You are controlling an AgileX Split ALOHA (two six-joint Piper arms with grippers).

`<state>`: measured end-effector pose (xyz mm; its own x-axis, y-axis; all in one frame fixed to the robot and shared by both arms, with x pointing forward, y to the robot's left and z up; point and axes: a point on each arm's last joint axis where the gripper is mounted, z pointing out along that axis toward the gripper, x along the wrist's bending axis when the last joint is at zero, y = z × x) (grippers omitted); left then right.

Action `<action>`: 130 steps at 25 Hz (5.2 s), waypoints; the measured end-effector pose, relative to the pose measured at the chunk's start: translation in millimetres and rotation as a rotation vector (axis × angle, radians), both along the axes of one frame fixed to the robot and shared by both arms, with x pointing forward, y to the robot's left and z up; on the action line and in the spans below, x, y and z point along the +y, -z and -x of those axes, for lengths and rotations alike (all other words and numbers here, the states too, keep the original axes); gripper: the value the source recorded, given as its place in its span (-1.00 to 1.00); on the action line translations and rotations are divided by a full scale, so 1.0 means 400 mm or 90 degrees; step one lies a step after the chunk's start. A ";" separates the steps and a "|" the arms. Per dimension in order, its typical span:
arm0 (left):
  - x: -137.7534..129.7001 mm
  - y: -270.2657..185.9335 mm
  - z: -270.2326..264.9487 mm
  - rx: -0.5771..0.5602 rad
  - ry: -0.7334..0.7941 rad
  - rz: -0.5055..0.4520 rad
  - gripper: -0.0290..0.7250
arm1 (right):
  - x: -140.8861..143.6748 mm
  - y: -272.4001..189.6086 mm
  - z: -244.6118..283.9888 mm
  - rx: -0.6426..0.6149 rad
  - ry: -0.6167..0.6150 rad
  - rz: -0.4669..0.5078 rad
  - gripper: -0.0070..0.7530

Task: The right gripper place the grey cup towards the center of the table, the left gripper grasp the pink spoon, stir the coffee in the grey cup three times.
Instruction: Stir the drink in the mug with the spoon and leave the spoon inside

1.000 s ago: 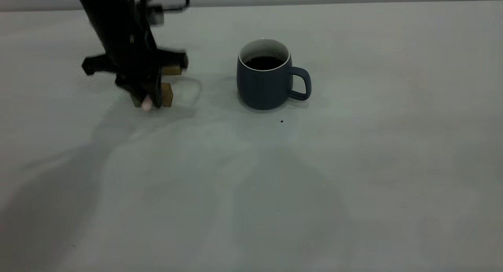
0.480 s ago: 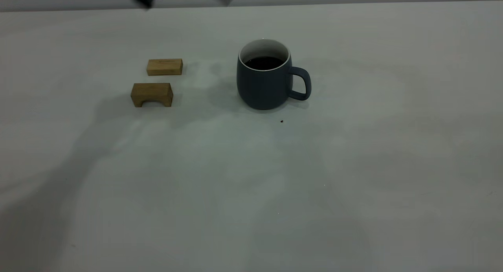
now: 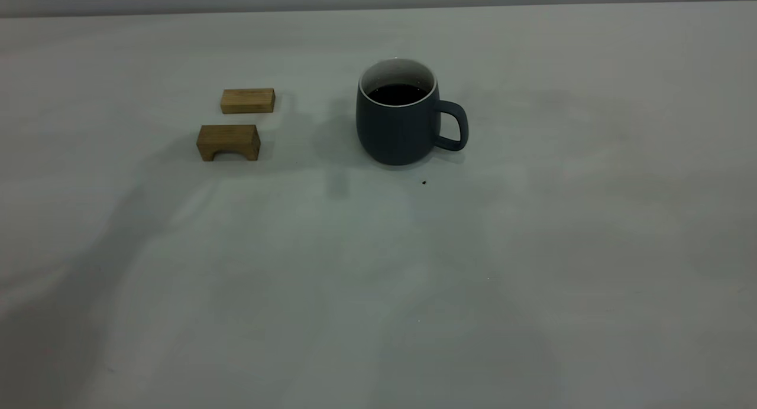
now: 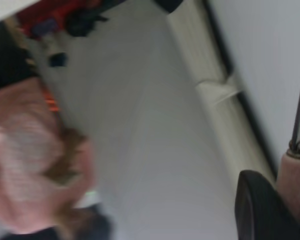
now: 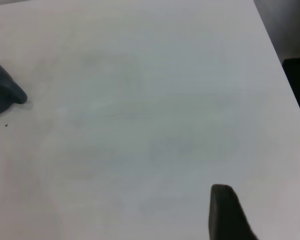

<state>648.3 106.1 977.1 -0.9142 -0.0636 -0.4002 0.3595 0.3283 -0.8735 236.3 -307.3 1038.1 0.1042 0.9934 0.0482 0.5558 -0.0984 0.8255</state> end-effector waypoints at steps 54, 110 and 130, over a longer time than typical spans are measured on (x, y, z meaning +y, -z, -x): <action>-0.081 0.448 -0.105 0.335 -0.135 0.025 -0.59 | 0.000 0.000 0.000 0.000 0.000 0.000 0.06; -0.065 0.459 -0.086 0.376 -0.066 0.051 -0.59 | 0.000 0.000 0.000 0.000 0.000 0.000 0.06; 0.010 0.472 -0.120 0.367 -0.115 0.016 -0.59 | 0.000 0.000 0.000 0.000 0.000 0.000 0.06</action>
<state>696.3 110.1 788.3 -0.9570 -0.2417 0.1603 -0.2338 0.3162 -0.9194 236.3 -307.3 1038.1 0.1042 0.9934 0.0483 0.5557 -0.0985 0.8255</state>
